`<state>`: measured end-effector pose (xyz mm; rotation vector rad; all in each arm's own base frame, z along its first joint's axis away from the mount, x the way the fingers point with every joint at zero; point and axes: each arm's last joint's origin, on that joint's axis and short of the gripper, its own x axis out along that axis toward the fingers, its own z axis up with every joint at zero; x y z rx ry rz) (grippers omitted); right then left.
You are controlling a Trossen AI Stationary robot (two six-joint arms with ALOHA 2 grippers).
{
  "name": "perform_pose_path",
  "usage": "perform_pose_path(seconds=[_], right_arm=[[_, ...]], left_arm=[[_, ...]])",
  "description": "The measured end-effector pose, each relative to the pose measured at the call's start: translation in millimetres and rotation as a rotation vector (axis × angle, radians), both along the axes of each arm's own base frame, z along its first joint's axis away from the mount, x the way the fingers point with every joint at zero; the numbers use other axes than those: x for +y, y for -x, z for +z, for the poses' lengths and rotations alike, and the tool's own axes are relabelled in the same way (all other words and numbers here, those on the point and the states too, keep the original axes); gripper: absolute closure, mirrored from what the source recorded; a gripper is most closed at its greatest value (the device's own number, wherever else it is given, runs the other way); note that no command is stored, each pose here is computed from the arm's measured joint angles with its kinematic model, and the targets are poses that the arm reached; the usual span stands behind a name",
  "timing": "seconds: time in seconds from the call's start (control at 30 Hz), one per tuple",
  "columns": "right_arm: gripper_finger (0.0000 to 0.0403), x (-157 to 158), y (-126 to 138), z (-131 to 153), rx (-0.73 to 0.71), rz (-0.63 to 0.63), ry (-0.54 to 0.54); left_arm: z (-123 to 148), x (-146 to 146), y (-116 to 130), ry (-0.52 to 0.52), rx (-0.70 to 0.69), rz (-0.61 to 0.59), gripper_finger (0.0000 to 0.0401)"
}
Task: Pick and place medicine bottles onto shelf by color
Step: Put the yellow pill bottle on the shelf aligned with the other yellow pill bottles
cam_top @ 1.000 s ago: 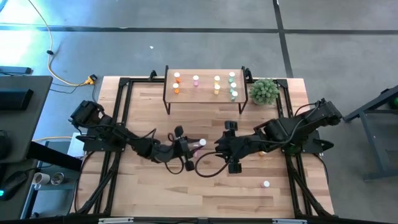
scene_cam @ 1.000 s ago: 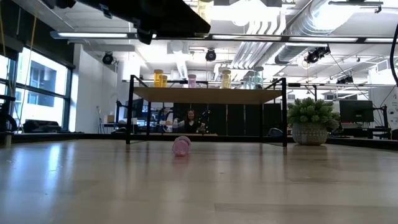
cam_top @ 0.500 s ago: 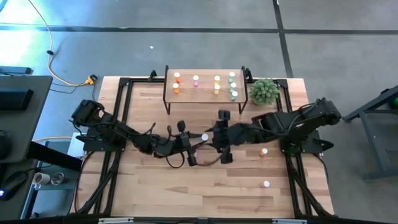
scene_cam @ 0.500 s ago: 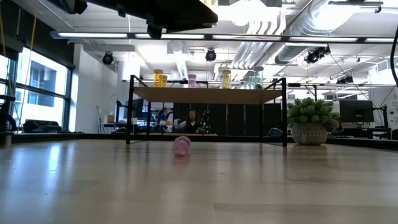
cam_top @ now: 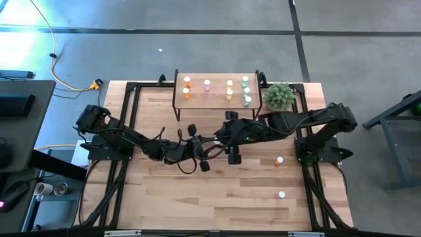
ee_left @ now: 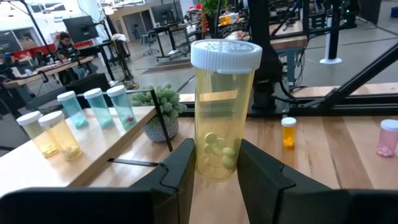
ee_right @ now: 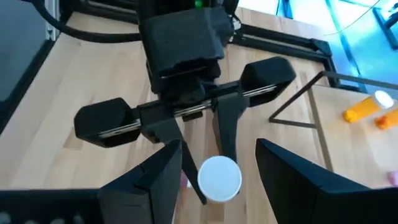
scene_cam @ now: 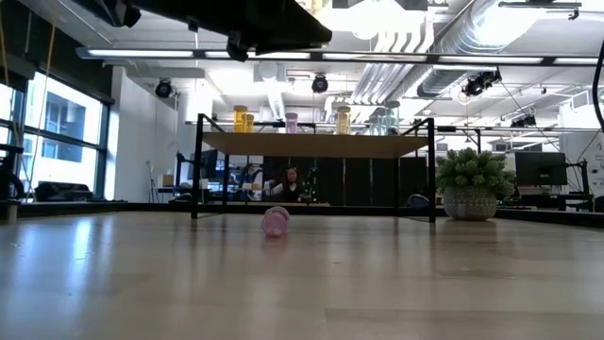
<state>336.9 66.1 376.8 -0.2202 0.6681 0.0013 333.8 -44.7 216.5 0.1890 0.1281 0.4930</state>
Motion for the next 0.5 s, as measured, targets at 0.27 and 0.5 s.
perform_pose_path(seconds=[0.27, 0.5], right_arm=[[0.0205, -3.0, -2.8, -5.9, 0.036, -0.006, 0.002], [0.0208, -2.8, -3.4, -7.0, 0.042, 0.005, 0.014]], left_arm=[[4.3, -0.1, 0.1, -0.003, -0.030, 0.000, 0.0306], [13.8, -1.0, -4.8, -0.014, -0.043, 0.001, 0.0306]])
